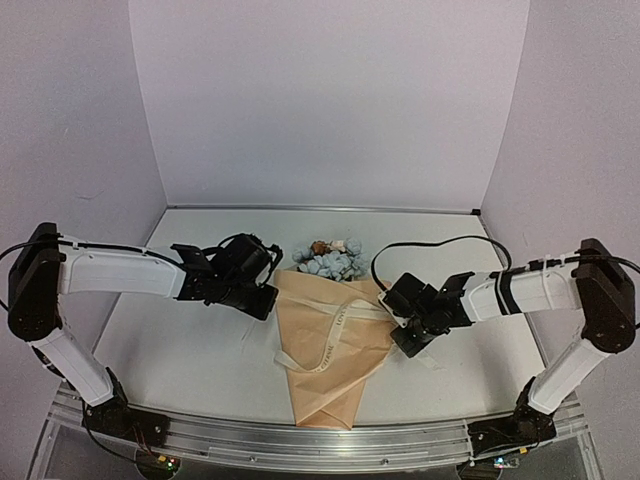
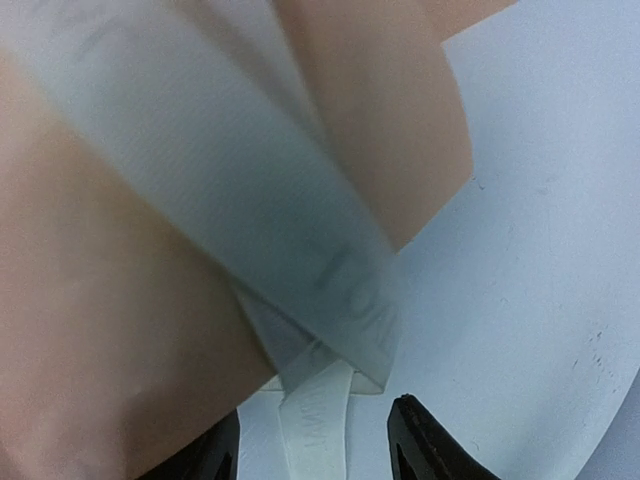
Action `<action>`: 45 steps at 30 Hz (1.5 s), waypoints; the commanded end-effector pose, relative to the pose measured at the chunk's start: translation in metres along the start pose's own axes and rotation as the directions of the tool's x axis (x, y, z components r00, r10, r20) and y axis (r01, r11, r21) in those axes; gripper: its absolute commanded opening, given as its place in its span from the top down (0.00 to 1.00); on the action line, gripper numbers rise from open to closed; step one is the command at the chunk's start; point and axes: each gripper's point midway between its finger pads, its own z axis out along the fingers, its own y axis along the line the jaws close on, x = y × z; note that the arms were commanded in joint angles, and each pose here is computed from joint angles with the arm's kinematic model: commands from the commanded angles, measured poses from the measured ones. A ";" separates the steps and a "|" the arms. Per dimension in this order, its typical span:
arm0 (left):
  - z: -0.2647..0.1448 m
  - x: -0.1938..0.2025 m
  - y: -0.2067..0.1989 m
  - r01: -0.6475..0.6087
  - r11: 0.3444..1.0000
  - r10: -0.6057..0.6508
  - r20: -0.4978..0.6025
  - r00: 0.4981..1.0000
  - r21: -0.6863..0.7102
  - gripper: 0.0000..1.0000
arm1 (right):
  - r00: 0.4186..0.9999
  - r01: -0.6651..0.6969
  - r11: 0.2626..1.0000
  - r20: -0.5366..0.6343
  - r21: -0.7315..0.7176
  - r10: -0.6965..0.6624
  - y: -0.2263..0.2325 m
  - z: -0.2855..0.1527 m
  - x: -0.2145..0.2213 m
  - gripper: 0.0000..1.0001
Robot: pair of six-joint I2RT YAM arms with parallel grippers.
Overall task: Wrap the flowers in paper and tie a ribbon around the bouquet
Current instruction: Tie the ribbon around the folded bouquet.
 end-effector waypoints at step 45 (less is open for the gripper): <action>-0.008 0.054 0.098 0.329 0.897 -0.366 -0.080 0.927 -0.294 1.00 | 0.908 -0.407 0.913 -0.095 0.026 0.408 -0.055 -0.014 0.077 1.00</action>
